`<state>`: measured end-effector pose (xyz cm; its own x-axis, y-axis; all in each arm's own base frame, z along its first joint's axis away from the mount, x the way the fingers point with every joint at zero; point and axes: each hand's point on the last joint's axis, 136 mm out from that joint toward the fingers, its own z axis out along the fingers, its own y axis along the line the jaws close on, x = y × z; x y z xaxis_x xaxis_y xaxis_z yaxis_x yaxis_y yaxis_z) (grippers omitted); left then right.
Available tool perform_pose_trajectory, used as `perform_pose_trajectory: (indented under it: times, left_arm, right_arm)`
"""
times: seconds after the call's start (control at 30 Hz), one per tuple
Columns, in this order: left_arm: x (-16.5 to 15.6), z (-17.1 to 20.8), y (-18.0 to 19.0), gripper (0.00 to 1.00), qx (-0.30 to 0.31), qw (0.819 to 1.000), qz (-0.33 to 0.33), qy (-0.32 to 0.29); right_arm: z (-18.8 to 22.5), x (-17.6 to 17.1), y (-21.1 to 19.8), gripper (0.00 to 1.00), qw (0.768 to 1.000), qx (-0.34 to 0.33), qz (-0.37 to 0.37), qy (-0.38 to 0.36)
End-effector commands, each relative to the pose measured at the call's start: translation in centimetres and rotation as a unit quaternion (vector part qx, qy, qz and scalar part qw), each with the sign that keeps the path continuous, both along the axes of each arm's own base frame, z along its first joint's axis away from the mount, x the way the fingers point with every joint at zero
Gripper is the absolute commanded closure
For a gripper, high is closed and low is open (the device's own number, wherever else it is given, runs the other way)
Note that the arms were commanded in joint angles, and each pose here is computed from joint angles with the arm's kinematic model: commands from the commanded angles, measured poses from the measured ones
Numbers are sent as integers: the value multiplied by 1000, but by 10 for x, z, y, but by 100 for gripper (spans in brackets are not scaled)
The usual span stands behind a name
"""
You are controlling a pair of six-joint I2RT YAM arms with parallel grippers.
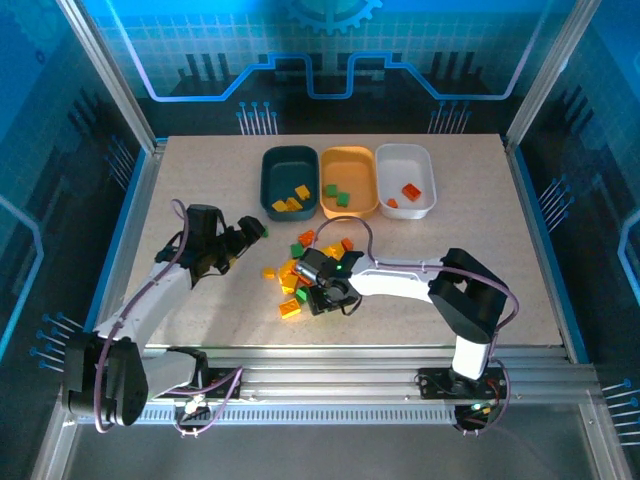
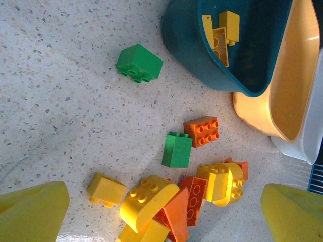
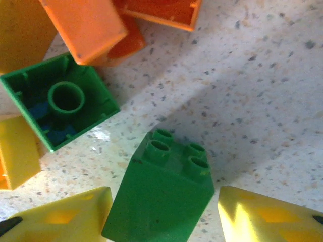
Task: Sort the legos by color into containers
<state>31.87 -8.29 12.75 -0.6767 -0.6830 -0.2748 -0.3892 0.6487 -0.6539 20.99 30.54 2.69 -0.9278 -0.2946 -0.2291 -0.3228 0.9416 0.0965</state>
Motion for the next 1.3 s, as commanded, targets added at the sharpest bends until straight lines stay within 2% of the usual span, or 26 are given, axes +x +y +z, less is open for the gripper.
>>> perform_pose_trajectory:
  times: [0.0, 0.27, 0.43, 0.53, 0.67, 0.77, 0.93, 1.07, 1.23, 1.27]
  left_arm:
    - [-2, -10, -3, 1, -5, 1000, -14, 9]
    - [6, -19, -10, 1, -21, 999, -23, 20]
    - [10, -16, -17, 1, -33, 999, -35, 20]
    - [9, -17, -27, 1, -55, 997, -48, 20]
    - [3, -31, -48, 2, -63, 994, -78, 40]
    - [-4, -41, -59, 6, -65, 992, -93, 59]
    - [-15, -49, -43, 7, -7, 992, -82, 90]
    - [-16, -45, -39, 7, 18, 991, -91, 93]
    - [-2, -47, -26, 5, 74, 988, -93, 94]
    - [3, -48, -23, 5, 89, 987, -90, 95]
  right_arm:
    - [2, 6, -16, 53, 1000, -20, -19, -9]
    - [8, 14, -32, 67, 999, -29, -24, -18]
    - [42, 33, -34, 68, 998, -22, -15, -64]
    - [75, 67, -44, 67, 994, -10, -24, -106]
    - [109, 136, -67, 67, 985, 17, -62, -159]
    - [111, 182, -80, 67, 982, 28, -89, -164]
    - [108, 242, -92, 66, 980, 20, -107, -169]
    - [92, 272, -87, 64, 983, 26, -102, -147]
    - [82, 290, -84, 60, 985, 33, -103, -134]
    - [81, 292, -82, 56, 986, 41, -102, -129]
